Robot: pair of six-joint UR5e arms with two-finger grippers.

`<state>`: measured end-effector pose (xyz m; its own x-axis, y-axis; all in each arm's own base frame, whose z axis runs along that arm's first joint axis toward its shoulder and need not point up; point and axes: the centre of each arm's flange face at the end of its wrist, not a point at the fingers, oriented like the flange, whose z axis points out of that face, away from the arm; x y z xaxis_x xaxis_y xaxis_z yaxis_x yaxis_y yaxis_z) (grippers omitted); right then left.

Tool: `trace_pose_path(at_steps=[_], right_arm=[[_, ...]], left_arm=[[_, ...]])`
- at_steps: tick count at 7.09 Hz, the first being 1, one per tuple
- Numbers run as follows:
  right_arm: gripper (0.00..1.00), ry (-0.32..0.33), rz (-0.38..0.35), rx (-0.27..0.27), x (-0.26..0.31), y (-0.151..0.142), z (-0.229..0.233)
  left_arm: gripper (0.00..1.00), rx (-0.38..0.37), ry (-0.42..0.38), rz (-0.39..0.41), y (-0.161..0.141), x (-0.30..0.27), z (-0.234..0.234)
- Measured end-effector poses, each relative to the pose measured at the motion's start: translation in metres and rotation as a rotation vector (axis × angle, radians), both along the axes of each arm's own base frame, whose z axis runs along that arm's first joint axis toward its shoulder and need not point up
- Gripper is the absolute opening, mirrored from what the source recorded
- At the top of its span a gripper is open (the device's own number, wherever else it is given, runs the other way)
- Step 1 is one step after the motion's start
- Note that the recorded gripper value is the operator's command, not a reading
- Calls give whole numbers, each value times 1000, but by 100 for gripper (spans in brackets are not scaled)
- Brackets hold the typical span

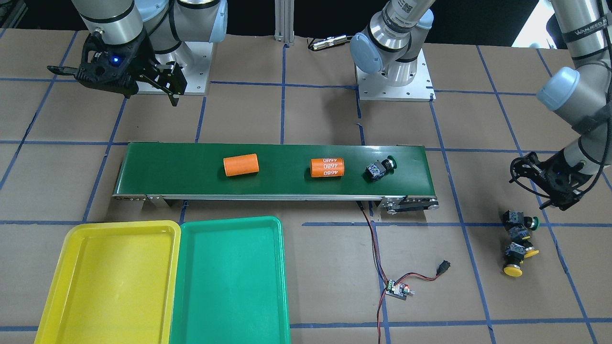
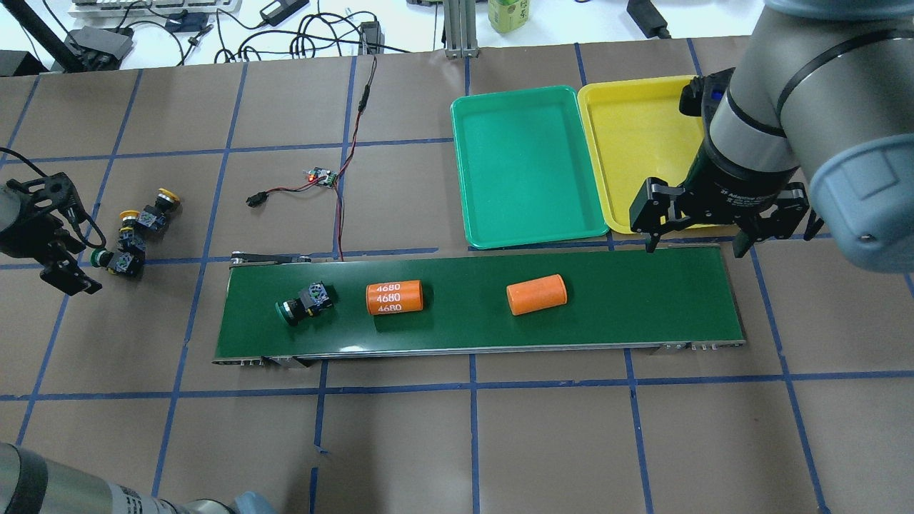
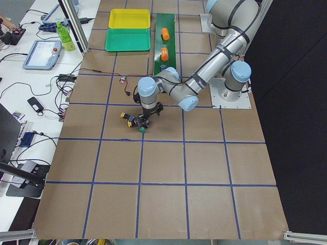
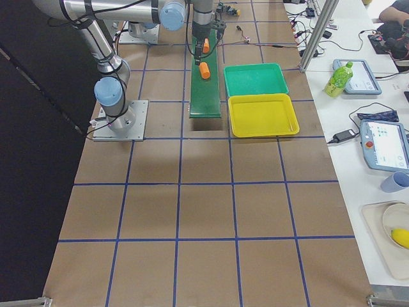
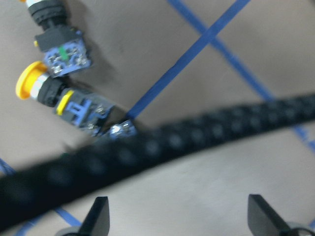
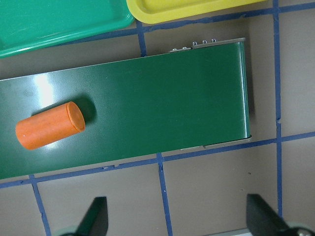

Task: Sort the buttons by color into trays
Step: 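Grasp another green-capped button from the pile with the left gripper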

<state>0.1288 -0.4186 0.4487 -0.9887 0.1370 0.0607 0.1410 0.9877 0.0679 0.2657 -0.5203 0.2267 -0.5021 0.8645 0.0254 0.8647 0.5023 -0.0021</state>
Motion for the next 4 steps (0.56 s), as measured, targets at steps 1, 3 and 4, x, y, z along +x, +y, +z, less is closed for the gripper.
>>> trace_pose_path(at_steps=[1, 3, 4], right_arm=[[100, -2, 0, -1, 0, 0, 0], [100, -8, 0, -1, 1, 0, 0], [100, -11, 0, -1, 1, 0, 0]], left_arm=[[95, -11, -2, -110, -9, 10, -6], [97, -17, 19, -258, -18, 16, -22], [95, -17, 32, -284, -19, 17, -29]])
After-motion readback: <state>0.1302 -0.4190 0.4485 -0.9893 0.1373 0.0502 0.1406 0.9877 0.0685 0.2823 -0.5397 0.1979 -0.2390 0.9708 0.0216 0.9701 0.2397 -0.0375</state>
